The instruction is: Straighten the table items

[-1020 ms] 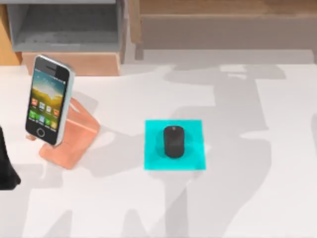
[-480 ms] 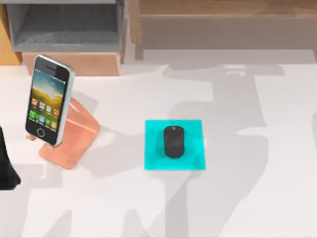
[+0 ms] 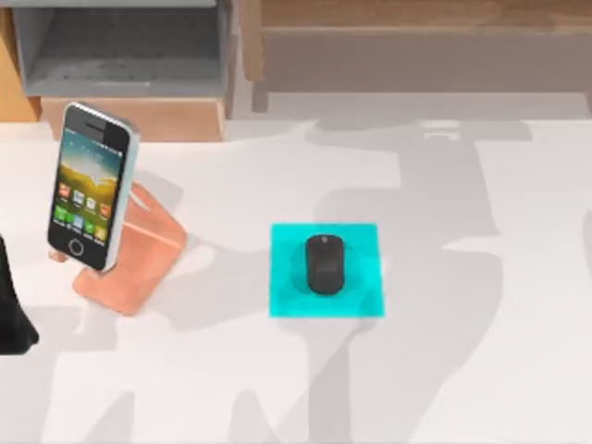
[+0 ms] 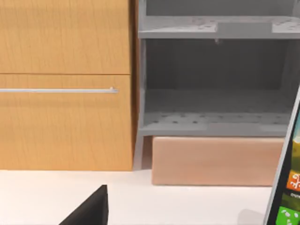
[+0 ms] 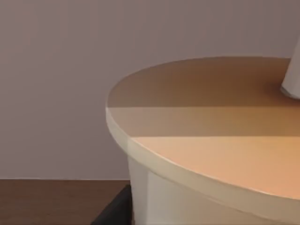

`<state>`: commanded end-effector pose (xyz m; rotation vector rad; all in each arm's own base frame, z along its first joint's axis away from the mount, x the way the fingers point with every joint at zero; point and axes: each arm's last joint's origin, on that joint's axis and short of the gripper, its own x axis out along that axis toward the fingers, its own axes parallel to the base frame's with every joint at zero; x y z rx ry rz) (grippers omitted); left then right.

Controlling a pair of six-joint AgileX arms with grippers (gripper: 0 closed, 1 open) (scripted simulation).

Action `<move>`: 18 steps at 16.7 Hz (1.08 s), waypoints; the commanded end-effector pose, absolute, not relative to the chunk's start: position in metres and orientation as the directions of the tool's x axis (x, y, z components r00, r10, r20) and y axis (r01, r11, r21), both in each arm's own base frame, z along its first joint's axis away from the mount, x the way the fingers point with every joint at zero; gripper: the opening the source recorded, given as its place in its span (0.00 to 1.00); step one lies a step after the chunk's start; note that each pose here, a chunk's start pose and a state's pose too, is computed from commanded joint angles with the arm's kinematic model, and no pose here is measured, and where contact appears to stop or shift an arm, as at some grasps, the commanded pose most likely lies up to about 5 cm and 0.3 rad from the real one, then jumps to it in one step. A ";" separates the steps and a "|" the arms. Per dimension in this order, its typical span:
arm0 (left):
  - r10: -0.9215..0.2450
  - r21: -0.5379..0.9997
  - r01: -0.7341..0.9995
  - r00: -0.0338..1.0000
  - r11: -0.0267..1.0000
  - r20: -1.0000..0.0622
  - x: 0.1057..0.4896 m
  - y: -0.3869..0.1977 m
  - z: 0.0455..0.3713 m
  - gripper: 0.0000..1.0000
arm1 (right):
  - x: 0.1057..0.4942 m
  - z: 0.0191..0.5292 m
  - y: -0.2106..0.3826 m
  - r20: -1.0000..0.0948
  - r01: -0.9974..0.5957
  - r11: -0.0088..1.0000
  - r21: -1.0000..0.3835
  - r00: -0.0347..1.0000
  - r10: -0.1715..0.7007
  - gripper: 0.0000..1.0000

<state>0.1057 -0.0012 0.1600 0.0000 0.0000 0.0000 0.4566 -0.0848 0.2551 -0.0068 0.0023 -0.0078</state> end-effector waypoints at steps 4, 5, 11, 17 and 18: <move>0.000 0.000 0.000 1.000 1.000 0.000 0.106 -0.001 0.160 1.00 | 0.457 0.255 -0.085 -0.003 0.008 1.000 -0.007 1.000 -0.008 0.08; 0.000 0.000 0.000 1.000 1.000 0.000 0.106 -0.001 0.160 1.00 | 0.457 0.255 -0.085 -0.003 0.008 1.000 -0.007 1.000 -0.008 0.15; 0.000 0.000 0.000 1.000 1.000 0.000 0.106 -0.001 0.160 1.00 | 0.457 0.255 -0.085 -0.003 0.008 1.000 -0.007 1.000 -0.008 0.60; 0.000 0.000 0.000 1.000 1.000 0.000 0.106 -0.001 0.160 1.00 | 0.457 0.255 -0.085 -0.003 0.008 1.000 -0.007 1.000 -0.008 1.00; 0.000 0.000 0.000 1.000 1.000 0.000 0.106 -0.001 0.160 1.00 | 0.457 0.255 -0.085 -0.003 0.008 1.000 -0.007 1.000 -0.008 1.00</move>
